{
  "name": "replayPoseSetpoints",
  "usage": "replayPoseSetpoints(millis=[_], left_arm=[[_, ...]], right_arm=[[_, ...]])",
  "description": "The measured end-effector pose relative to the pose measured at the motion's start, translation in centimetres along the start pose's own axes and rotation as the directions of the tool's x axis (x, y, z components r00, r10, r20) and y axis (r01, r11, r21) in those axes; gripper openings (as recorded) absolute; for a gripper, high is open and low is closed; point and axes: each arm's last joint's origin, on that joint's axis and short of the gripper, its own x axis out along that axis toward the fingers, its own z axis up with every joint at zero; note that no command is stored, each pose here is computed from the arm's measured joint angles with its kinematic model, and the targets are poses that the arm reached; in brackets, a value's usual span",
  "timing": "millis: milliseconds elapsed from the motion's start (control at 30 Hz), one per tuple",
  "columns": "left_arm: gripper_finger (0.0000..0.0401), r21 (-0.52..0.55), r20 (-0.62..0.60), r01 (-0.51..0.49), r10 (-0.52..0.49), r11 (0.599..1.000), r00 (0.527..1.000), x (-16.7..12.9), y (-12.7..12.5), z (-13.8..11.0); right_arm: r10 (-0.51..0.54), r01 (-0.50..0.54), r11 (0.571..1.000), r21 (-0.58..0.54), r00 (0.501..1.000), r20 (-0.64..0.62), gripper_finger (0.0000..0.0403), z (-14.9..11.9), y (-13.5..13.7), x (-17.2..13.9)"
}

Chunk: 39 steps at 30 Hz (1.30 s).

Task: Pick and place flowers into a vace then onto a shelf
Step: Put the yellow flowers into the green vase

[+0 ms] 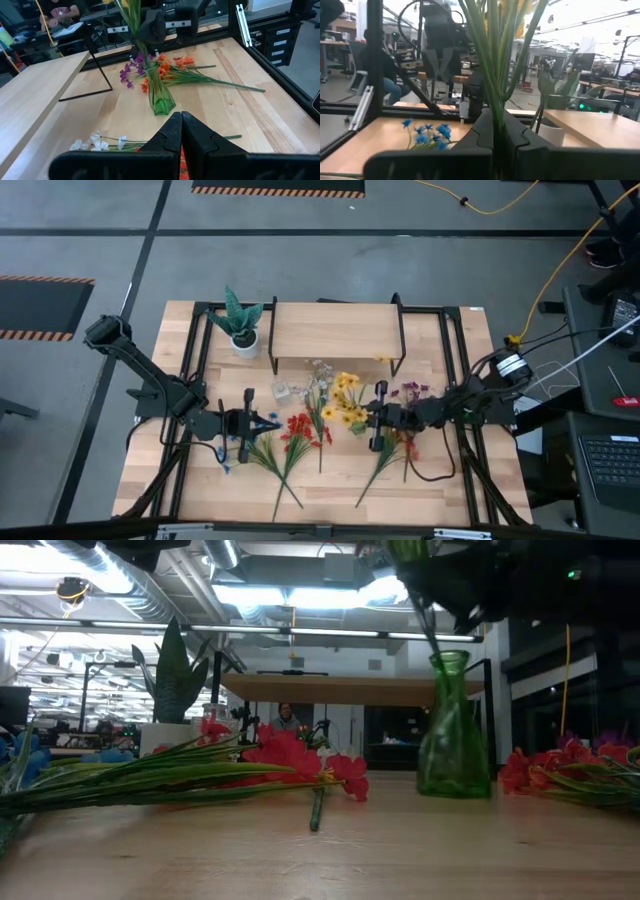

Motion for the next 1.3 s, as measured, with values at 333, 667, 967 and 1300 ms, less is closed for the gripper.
replayPoseSetpoints(millis=[333,667,967,1300], left_arm=[[0.0004,0.0,0.0,-0.011,0.011,1.0,1.0,0.0,0.0,0.0],[0.0004,-0.002,0.0,-0.006,0.006,1.0,1.0,0.0,0.0,0.0],[0.0004,-0.009,0.0,-0.005,0.005,1.0,1.0,0.0,0.0,0.0],[0.0004,-0.009,0.0,-0.005,0.005,1.0,1.0,0.0,0.0,0.0]], right_arm=[[-0.014,0.014,1.0,-0.019,1.0,-0.022,0.0002,-1.4,-0.2,1.7],[-0.03,0.029,0.999,-0.027,0.999,-0.031,0.0002,-1.6,-0.2,1.6],[-0.023,0.022,0.999,-0.029,0.999,-0.031,0.0027,-1.6,-0.1,1.6],[-0.015,0.012,0.995,-0.094,0.999,-0.032,0.0066,-1.4,0.6,1.2]])
